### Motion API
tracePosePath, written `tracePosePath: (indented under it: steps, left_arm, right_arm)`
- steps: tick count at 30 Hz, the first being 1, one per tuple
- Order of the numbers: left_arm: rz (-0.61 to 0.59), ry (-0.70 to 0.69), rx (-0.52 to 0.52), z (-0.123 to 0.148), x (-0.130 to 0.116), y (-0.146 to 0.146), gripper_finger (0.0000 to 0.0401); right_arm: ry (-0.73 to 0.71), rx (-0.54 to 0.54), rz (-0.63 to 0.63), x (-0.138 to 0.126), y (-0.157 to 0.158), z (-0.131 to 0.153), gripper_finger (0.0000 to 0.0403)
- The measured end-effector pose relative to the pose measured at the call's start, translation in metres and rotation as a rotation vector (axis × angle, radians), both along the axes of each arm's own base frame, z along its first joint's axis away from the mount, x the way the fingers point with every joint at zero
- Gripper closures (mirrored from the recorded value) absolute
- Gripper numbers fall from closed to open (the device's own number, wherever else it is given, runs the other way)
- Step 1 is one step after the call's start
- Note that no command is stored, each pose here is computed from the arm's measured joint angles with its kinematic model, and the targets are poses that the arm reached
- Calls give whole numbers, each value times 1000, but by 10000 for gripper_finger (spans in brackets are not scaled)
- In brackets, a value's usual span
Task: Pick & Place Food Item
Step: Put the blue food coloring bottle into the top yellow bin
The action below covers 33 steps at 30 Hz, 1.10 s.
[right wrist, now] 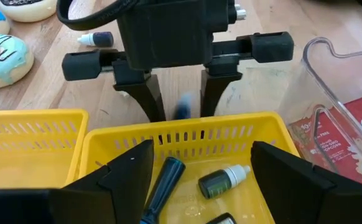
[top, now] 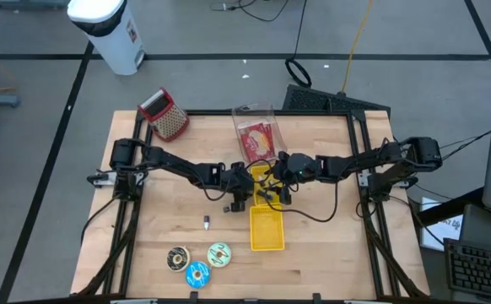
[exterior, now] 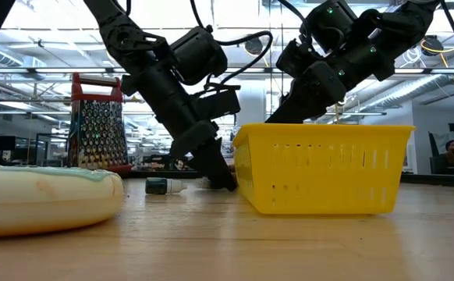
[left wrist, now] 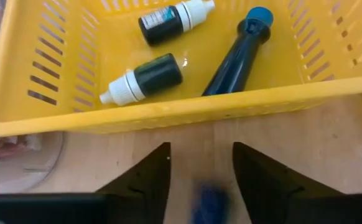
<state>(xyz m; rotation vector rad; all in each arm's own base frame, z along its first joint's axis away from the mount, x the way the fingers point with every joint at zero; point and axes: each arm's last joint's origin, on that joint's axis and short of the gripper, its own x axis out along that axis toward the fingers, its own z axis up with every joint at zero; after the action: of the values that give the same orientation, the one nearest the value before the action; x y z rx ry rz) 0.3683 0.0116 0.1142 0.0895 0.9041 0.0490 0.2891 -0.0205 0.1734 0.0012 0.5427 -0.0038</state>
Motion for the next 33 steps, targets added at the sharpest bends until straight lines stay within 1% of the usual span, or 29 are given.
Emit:
tracePosePath:
  steps: [8,12,15,18,20,23,25,29,30,31,33]
  left_arm:
    - [-1,2,-23,-1,0,-1,314]
    - [-3,33,-2,5,-5,0,349]
    - [42,70,30,21,-16,2,363]
    - [128,41,51,48,-25,3,364]
    - [184,52,34,59,-33,4,354]
    - [212,102,6,62,-41,3,321]
    - [217,144,15,62,-45,3,291]
    - [268,332,45,50,-61,7,219]
    - [292,350,37,48,-62,9,201]
    - [326,350,15,47,-63,11,183]
    - [432,314,-88,49,-62,18,152]
  right_arm:
    - [1,17,-11,0,0,0,147]
    - [3,20,-12,0,0,0,147]
    - [13,23,-14,-1,0,-1,147]
    - [16,23,-14,-1,0,-2,147]
    - [14,23,-15,-1,0,-1,147]
    - [13,23,-11,-1,0,-1,147]
    - [12,33,5,-1,1,-1,147]
    - [19,35,9,-1,2,-2,147]
    - [21,36,12,-1,2,-2,147]
    - [20,36,13,-1,3,-2,147]
    - [19,35,16,-1,3,-2,147]
